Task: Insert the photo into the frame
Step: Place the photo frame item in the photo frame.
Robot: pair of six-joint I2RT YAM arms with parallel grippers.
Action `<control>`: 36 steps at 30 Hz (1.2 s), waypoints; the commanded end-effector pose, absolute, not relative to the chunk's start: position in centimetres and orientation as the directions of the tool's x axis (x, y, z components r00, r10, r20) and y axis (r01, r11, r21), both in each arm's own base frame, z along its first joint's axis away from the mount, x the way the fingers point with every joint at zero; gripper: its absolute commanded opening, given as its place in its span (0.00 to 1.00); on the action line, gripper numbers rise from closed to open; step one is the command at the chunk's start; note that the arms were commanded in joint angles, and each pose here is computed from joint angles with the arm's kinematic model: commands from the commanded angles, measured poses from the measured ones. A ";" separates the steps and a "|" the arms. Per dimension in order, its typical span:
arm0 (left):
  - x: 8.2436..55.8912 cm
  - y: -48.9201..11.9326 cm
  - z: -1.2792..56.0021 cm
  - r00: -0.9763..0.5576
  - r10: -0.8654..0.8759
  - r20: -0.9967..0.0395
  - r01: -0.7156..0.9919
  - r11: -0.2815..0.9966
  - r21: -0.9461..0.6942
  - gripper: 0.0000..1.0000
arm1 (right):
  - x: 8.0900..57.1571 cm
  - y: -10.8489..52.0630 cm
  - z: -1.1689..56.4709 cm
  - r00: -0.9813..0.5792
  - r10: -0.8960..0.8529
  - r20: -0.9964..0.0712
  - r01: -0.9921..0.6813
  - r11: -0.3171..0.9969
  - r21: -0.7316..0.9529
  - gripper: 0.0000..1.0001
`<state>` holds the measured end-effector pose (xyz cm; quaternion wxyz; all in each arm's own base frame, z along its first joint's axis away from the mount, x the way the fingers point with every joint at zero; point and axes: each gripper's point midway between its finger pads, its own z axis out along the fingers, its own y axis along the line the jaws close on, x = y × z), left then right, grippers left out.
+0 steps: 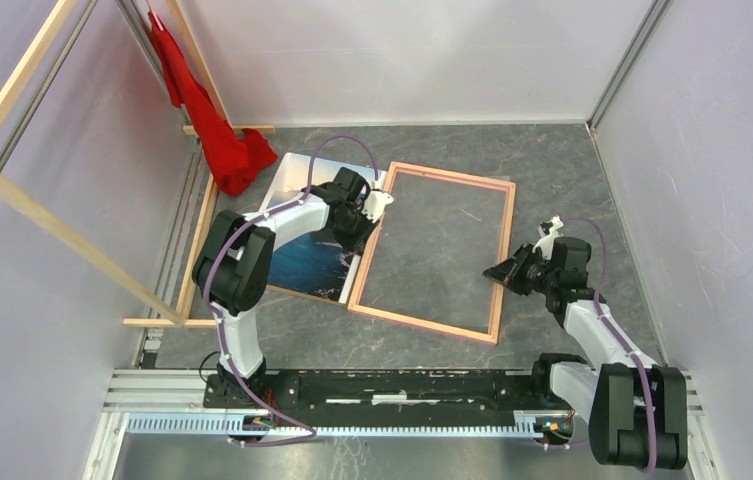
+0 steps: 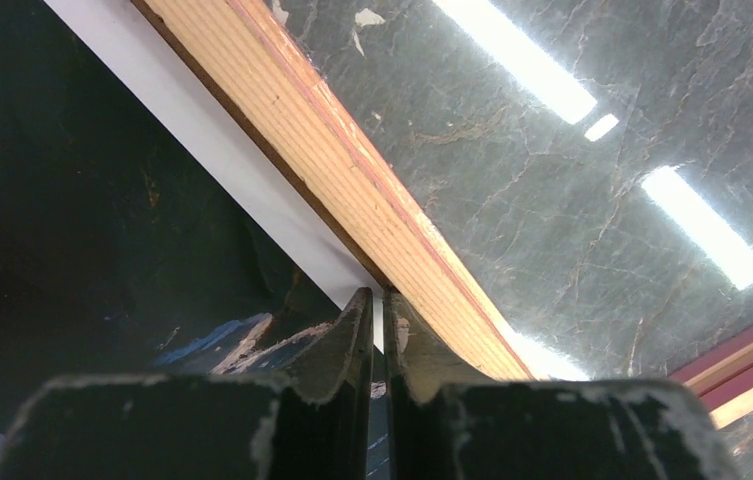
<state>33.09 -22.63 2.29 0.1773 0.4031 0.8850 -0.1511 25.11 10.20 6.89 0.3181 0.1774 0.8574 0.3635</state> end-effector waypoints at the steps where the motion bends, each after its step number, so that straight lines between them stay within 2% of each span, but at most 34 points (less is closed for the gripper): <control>1: 31.0 -24.2 2.1 -0.591 0.681 -0.432 0.798 0.570 -0.195 0.14 | 26.4 9.3 7.9 -0.728 0.475 -0.495 0.028 0.742 0.670 0.21; 3: 31.1 -24.4 2.3 -0.589 0.680 -0.436 0.800 0.568 -0.195 0.14 | 26.5 9.1 7.9 -0.728 0.468 -0.501 0.033 0.754 0.657 0.39; 6: 31.2 -24.5 2.4 -0.587 0.680 -0.440 0.801 0.566 -0.194 0.13 | 26.6 8.7 7.7 -0.728 0.457 -0.511 0.035 0.770 0.638 0.60; 10: 31.2 -24.5 2.4 -0.585 0.682 -0.439 0.803 0.565 -0.191 0.13 | 26.4 8.6 7.3 -0.745 0.437 -0.504 0.037 0.782 0.622 0.74; 16: 31.2 -24.3 2.2 -0.581 0.686 -0.437 0.805 0.565 -0.183 0.12 | 26.5 7.2 7.2 -0.758 0.384 -0.527 0.058 0.845 0.531 0.89; 27: 31.2 -24.5 2.2 -0.582 0.683 -0.441 0.804 0.565 -0.186 0.11 | 27.1 4.1 9.0 -0.721 0.321 -0.614 0.109 0.928 0.357 0.97; 36: 31.1 -26.0 2.0 -0.576 0.687 -0.443 0.811 0.547 -0.206 0.10 | 28.1 4.1 11.1 -0.679 0.339 -0.652 0.102 0.922 0.374 0.98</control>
